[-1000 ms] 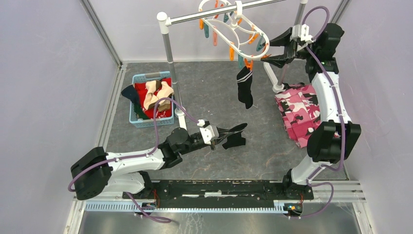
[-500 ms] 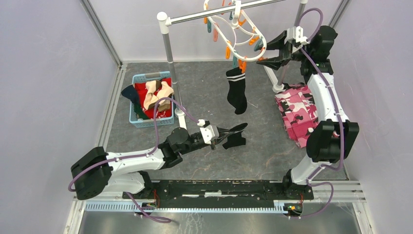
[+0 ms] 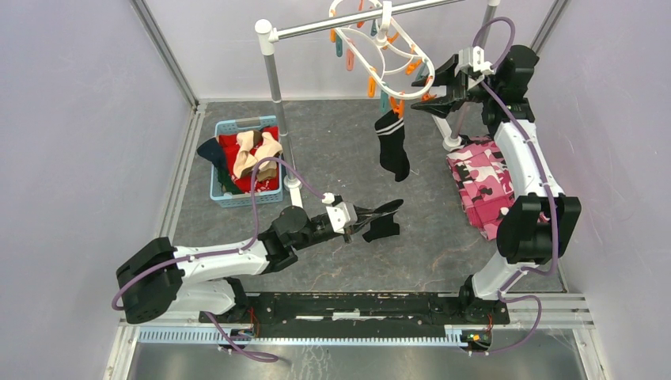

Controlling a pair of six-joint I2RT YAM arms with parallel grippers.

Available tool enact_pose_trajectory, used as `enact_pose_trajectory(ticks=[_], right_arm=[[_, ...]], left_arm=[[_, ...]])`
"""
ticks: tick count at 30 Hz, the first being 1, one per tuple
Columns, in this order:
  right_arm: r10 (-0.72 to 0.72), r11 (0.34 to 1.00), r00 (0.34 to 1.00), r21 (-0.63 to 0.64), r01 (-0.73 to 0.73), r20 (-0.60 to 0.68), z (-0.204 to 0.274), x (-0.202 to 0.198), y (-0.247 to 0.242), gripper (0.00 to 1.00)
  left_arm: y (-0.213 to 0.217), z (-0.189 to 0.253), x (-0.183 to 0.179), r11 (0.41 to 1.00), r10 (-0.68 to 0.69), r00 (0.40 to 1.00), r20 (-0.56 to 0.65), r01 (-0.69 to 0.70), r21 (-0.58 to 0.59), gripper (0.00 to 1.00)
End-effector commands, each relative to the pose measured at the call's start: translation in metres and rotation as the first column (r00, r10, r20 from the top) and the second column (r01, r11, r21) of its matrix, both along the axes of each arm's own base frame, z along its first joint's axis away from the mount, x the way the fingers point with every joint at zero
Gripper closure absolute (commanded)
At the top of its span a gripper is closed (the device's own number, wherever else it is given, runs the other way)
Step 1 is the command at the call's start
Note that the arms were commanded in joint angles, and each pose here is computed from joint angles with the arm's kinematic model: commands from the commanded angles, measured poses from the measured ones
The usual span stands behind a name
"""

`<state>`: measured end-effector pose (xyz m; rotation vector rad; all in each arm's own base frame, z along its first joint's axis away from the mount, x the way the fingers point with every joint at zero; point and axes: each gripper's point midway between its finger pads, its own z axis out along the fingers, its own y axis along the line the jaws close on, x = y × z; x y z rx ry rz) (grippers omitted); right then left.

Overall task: Clip the socks to the hanger
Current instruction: Open the clamp at the hanger.

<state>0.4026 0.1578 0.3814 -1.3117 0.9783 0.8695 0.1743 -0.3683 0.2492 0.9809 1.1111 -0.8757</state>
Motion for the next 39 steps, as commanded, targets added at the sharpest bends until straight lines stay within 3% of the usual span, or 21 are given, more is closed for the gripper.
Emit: enact_pose_trajectory(ticks=[1,27,35,39], right_arm=[[0.022,1.0,0.999,-0.002,-0.022,0.027,0.016,-0.014,0.004,0.4],[-0.005,1.0,1.0,0.001,0.005,0.025,0.031,-0.016,-0.007,0.39],[-0.004,1.0,1.0,0.001,0.004,0.023,0.032,-0.018,-0.006,0.43],[-0.003,1.0,1.0,0.002,0.003,0.017,0.032,-0.019,-0.006,0.51]], left_arm=[[-0.005,0.025,-0.001,0.999,-0.015,0.999,0.043,0.017,-0.051,0.98],[0.001,0.026,-0.004,0.998,-0.015,0.999,0.046,0.018,-0.054,0.98],[0.0,0.025,-0.004,0.998,-0.017,0.999,0.042,0.02,-0.052,0.98],[0.0,0.026,-0.004,0.998,-0.017,0.999,0.043,0.02,-0.053,0.98]])
